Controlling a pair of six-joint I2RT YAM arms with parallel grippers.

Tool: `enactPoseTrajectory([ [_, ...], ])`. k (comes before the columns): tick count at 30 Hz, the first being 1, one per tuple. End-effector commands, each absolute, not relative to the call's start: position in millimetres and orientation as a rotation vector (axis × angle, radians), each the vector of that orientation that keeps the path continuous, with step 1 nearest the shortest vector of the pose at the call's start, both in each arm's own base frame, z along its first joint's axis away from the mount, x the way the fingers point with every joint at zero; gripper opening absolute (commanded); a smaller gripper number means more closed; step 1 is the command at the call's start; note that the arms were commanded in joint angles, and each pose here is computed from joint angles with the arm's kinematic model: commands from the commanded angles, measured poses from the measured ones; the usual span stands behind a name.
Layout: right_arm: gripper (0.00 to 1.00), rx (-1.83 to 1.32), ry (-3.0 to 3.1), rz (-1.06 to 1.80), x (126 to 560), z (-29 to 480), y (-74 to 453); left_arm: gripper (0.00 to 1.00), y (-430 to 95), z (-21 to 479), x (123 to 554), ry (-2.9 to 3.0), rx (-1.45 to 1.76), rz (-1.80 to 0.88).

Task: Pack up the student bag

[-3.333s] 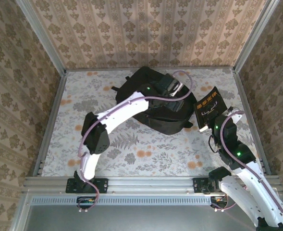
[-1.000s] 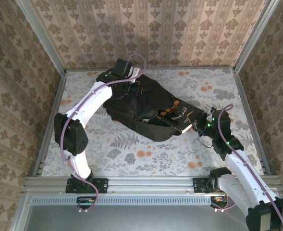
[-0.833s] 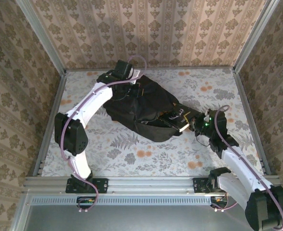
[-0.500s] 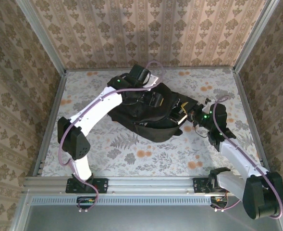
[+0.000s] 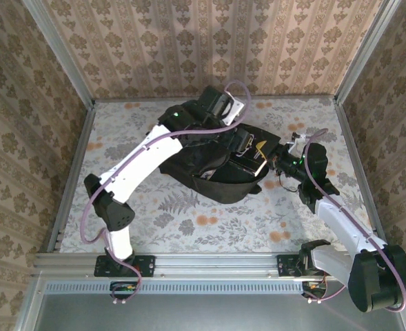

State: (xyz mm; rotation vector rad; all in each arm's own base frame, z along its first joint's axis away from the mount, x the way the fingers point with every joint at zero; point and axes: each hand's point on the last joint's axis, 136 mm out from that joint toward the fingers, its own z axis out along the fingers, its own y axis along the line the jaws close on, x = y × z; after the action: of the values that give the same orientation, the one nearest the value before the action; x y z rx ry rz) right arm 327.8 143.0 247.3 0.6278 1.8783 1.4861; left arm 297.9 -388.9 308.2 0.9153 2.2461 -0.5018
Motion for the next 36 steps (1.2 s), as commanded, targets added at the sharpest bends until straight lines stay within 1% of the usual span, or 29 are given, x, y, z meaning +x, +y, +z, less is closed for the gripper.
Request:
enactPoseTrajectory([
  [1, 0.00, 0.374, 1.715, 1.581, 319, 316, 158, 0.86, -369, 284, 315, 2.280, 0.925, -0.161],
  [5, 0.00, 0.379, 1.713, 1.591, 320, 317, 159, 0.85, -369, 279, 324, 2.247, 0.944, 0.033],
  [6, 0.00, 0.379, 1.712, 1.593, 319, 317, 160, 0.84, -369, 278, 325, 2.237, 0.951, 0.074],
  [8, 0.00, 0.380, 1.711, 1.592, 319, 317, 160, 0.75, -368, 278, 329, 2.219, 0.952, 0.133],
  [10, 0.00, 0.374, 1.716, 1.590, 318, 317, 160, 0.60, -366, 280, 332, 2.209, 0.945, 0.140],
  [13, 0.00, 0.370, 1.752, 1.549, 316, 310, 159, 0.26, -366, 290, 334, 2.201, 0.938, 0.064],
  [15, 0.00, 0.369, 1.773, 1.519, 313, 303, 158, 0.05, -361, 298, 337, 2.208, 0.911, -0.005],
  [16, 0.00, 0.375, 1.785, 1.502, 312, 298, 156, 0.00, -358, 304, 338, 2.213, 0.889, -0.049],
  [22, 0.00, 0.446, 1.877, 1.463, 301, 258, 154, 0.00, -333, 347, 343, 2.174, 0.730, -0.280],
  [27, 0.00, 0.474, 1.938, 1.466, 293, 233, 163, 0.00, -318, 374, 342, 2.145, 0.648, -0.378],
  [30, 0.00, 0.460, 1.954, 1.513, 290, 228, 177, 0.00, -315, 379, 342, 2.139, 0.640, -0.400],
  [36, 0.00, 0.367, 1.967, 1.561, 293, 233, 198, 0.00, -319, 372, 339, 2.168, 0.660, -0.424],
])
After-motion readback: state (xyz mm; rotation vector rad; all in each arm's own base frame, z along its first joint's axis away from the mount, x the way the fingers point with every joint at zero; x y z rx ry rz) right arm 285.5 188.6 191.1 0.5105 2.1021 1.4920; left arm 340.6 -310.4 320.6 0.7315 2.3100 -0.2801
